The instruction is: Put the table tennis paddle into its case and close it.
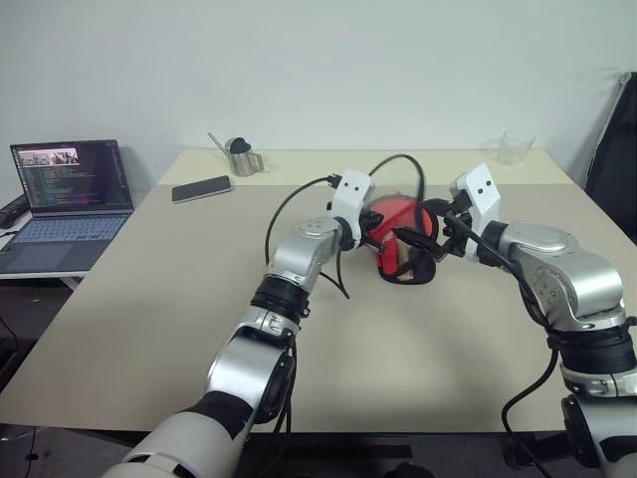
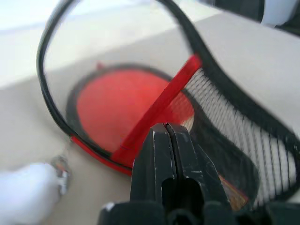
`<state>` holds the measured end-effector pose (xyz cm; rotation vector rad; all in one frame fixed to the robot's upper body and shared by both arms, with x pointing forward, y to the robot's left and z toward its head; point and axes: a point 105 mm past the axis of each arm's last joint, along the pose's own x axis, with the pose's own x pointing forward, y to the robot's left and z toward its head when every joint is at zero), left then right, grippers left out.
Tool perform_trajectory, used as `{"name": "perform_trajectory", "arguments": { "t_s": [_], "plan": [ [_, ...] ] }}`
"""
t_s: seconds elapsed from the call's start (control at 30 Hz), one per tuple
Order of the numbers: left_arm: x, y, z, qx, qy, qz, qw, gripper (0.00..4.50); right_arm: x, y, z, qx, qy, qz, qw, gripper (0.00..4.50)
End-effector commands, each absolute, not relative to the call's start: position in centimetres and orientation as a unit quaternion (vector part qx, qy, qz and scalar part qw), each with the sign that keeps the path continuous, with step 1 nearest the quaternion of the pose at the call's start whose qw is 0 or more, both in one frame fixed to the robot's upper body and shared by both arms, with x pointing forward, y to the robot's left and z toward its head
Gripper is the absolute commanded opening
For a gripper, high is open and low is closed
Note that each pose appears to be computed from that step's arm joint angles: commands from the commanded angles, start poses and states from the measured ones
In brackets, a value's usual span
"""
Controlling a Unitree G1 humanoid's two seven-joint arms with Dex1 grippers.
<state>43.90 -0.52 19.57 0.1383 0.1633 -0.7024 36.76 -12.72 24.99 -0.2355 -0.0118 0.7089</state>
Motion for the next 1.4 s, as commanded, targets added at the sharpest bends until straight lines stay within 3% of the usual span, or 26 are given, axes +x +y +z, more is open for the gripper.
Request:
{"name": "perform_trajectory", "arguments": {
  "t_s": [0.03, 0.17, 0.37, 0.6, 1.03, 1.4],
  "plan": [
    [44.0, -1.6, 20.4, 0.082, 0.065, -0.336, 0.936, 0.03, 36.3, -13.9, 27.6, -0.1, -0.055, 0.313, 0.943, 4.5],
    [43.8, -2.1, 19.9, 0.074, 0.066, -0.347, 0.933, 0.03, 36.2, -14.9, 27.3, -0.094, -0.046, 0.293, 0.95, 4.5],
    [42.5, 1.2, 22.5, 0.057, 0.036, -0.423, 0.903, 0.03, 36.9, -15.8, 25.1, -0.08, 0.011, 0.266, 0.96, 4.5],
    [36.3, 9.3, 25.3, 0.1, -0.004, -0.534, 0.84, 0.03, 41.4, -18.2, 19.8, -0.008, 0.123, 0.157, 0.98, 4.5],
    [29.7, 16.5, 25.7, 0.096, -0.01, -0.531, 0.842, 0.03, 44.8, -17.2, 16.0, 0.059, 0.188, 0.123, 0.973, 4.5],
    [28.9, 17.9, 25.6, 0.081, 0.001, -0.504, 0.86, 0.03, 44.8, -15.6, 13.8, 0.076, 0.218, 0.143, 0.962, 4.5]
  ]
}}
